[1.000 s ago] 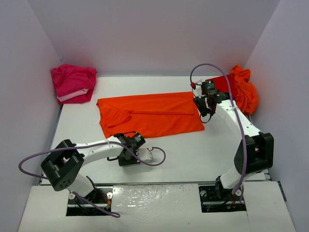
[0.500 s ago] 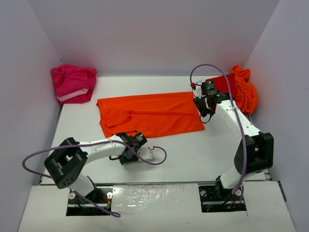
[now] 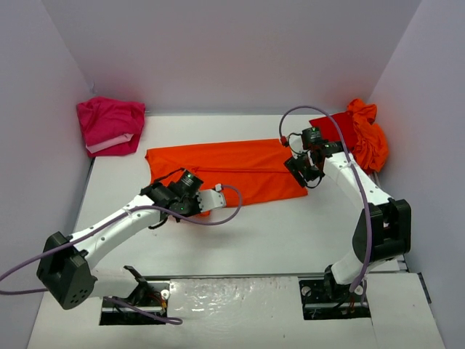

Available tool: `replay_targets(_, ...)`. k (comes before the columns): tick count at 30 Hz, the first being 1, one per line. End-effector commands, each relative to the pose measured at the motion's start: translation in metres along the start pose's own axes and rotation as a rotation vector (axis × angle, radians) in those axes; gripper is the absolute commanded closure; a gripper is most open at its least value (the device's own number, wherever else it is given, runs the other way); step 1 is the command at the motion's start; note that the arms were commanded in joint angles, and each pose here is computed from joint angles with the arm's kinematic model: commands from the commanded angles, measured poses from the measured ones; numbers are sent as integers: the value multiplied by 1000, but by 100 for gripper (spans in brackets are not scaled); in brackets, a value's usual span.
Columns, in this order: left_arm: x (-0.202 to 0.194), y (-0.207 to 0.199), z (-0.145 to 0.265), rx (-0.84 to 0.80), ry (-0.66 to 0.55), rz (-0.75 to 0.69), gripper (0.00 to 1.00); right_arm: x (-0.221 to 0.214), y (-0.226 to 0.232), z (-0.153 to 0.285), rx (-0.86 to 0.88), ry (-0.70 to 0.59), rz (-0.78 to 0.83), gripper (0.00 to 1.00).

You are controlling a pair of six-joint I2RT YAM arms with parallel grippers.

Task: Fold and stack the t-shirts
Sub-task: Grap the side of the flattened tshirt closest away from the robot with both arms

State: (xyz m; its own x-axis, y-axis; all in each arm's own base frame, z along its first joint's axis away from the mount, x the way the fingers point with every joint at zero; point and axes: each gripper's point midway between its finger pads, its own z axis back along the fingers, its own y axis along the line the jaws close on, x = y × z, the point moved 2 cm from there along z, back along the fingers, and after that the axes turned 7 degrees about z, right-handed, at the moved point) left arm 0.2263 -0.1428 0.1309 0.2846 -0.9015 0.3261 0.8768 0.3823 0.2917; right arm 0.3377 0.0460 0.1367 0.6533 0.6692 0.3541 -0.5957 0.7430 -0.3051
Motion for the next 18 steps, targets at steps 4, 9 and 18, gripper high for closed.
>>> replay_targets(4,1,26,24,56,-18,-4,100,-23,33,6,136,79,183,40)
replay_targets(9,0,30,20,62,-3,7,100,-24,36,-7,87,174,292,41)
replay_targets(18,-4,33,20,64,7,29,100,-18,18,-31,35,275,375,41)
